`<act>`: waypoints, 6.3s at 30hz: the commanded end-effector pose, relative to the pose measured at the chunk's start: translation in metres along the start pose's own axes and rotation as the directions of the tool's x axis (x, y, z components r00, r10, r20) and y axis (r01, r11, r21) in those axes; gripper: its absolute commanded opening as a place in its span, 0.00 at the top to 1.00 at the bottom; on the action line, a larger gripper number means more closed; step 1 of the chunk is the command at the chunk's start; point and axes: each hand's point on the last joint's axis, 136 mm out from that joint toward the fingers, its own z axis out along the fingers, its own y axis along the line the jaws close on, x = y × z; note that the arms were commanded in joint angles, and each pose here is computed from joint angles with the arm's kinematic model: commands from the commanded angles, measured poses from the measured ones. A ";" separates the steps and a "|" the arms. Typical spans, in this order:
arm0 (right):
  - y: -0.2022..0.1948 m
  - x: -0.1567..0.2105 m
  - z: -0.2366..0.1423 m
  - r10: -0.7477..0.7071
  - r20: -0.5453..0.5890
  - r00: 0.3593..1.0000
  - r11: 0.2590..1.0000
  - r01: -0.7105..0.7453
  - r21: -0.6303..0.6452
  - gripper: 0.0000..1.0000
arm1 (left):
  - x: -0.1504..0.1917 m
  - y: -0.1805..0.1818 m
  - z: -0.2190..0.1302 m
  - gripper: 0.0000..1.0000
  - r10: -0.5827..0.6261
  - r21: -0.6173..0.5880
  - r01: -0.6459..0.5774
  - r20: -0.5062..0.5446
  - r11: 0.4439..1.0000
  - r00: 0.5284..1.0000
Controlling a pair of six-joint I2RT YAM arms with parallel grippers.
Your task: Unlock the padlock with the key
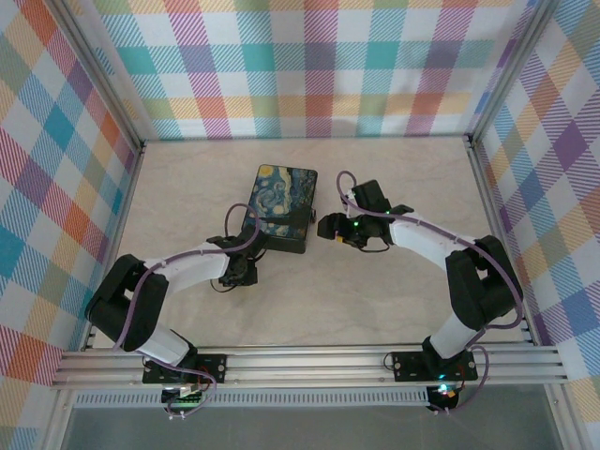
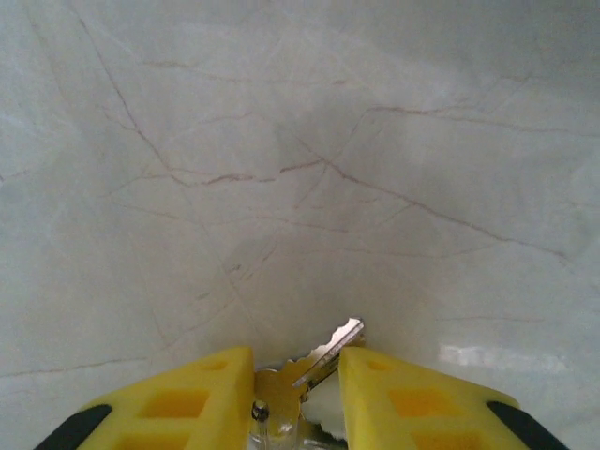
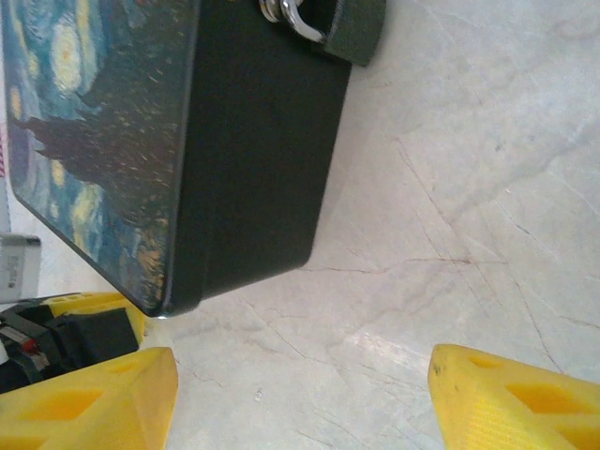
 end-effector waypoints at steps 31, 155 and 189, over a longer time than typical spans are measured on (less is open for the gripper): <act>0.105 0.061 -0.051 -0.297 0.017 0.955 0.777 0.252 -0.576 0.44 | -0.051 -0.113 -0.177 1.00 -0.086 0.760 -0.060 0.151 0.647 0.985; -0.006 0.045 -0.018 0.011 0.055 0.998 0.954 0.006 -0.300 0.62 | -0.008 -0.134 -0.029 0.67 -0.132 0.391 0.113 0.023 0.913 0.991; 0.004 0.042 -0.025 -0.020 0.051 0.998 0.948 0.035 -0.315 0.63 | 0.019 -0.128 -0.013 1.00 -0.032 0.102 0.029 0.028 0.994 0.999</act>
